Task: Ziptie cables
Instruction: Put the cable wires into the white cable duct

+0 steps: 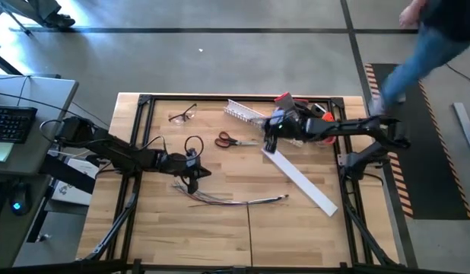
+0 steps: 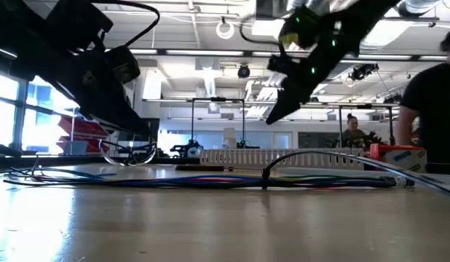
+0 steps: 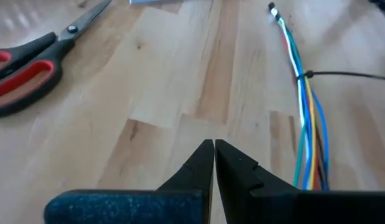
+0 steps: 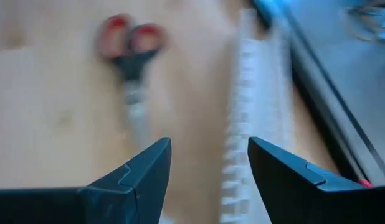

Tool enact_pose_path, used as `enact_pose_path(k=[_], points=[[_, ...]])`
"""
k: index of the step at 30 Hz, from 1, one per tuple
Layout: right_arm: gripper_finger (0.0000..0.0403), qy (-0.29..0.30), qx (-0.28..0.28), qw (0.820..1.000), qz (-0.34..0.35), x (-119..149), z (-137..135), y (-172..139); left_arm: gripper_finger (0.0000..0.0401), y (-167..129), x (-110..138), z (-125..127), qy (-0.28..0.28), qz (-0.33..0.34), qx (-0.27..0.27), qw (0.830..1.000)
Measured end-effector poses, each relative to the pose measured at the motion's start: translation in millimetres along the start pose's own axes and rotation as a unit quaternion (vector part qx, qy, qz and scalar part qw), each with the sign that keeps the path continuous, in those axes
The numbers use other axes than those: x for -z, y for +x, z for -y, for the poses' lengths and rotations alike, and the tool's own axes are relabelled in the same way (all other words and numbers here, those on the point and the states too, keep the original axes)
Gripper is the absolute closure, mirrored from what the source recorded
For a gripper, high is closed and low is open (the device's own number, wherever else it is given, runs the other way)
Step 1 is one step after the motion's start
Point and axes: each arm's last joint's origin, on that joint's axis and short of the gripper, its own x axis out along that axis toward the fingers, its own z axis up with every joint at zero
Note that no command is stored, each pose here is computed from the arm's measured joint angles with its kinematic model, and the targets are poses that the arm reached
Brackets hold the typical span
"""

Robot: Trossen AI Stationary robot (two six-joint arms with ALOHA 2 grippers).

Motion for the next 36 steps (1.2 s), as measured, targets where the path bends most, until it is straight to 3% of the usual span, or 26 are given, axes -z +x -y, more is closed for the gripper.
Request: enact_pose_path(k=[3, 7, 14, 18, 22, 25, 28, 30, 33, 36], points=[[0.0199, 0.048, 0.027, 0.998, 0.025, 22.1, 21.5, 9.2, 0.0401, -0.7, 1.6, 5.8, 0.005, 0.000, 0.006, 1.000], [0.0199, 0.056, -0.016, 0.998, 0.006, 51.9, 32.8, 16.3, 0.0401, -0.5, 0.8, 10.8, 0.026, 0.013, 0.012, 1.000], [0.0203, 0.056, -0.032, 0.997, -0.045, 76.9, 32.6, 25.7, 0.0401, -0.5, -7.0, 12.6, 0.028, 0.061, -0.003, 0.998], [0.0242, 0.046, -0.045, 0.994, -0.083, 87.2, 28.4, 31.8, 0.0401, -0.4, -7.4, 12.4, 0.027, 0.066, -0.010, 0.997], [0.0325, 0.043, -0.036, 0.995, -0.082, 86.4, 28.1, 32.7, 0.0401, -0.5, -6.6, 14.4, 0.026, 0.066, -0.009, 0.997], [0.0389, 0.027, 0.012, 0.996, -0.090, 84.4, 28.4, 30.4, 0.0401, -2.9, -4.8, 20.9, 0.035, 0.078, -0.025, 0.996], [0.0395, 0.015, 0.091, 0.992, -0.084, 75.6, 28.7, 19.5, 0.0401, -5.7, -4.9, 30.0, 0.039, 0.093, -0.048, 0.994], [0.0400, 0.010, 0.112, 0.992, -0.060, 65.8, 25.2, 7.5, 0.0401, -8.1, -7.6, 38.9, 0.043, 0.102, -0.042, 0.993], [0.0402, 0.018, 0.098, 0.995, -0.011, 51.2, 12.1, -10.8, 0.0401, -12.5, -15.4, 55.1, 0.053, 0.104, -0.031, 0.993], [0.0402, 0.009, 0.072, 0.997, 0.040, 37.8, -6.8, -29.8, 0.0401, -19.3, -22.9, 71.8, 0.080, 0.087, -0.052, 0.992]])
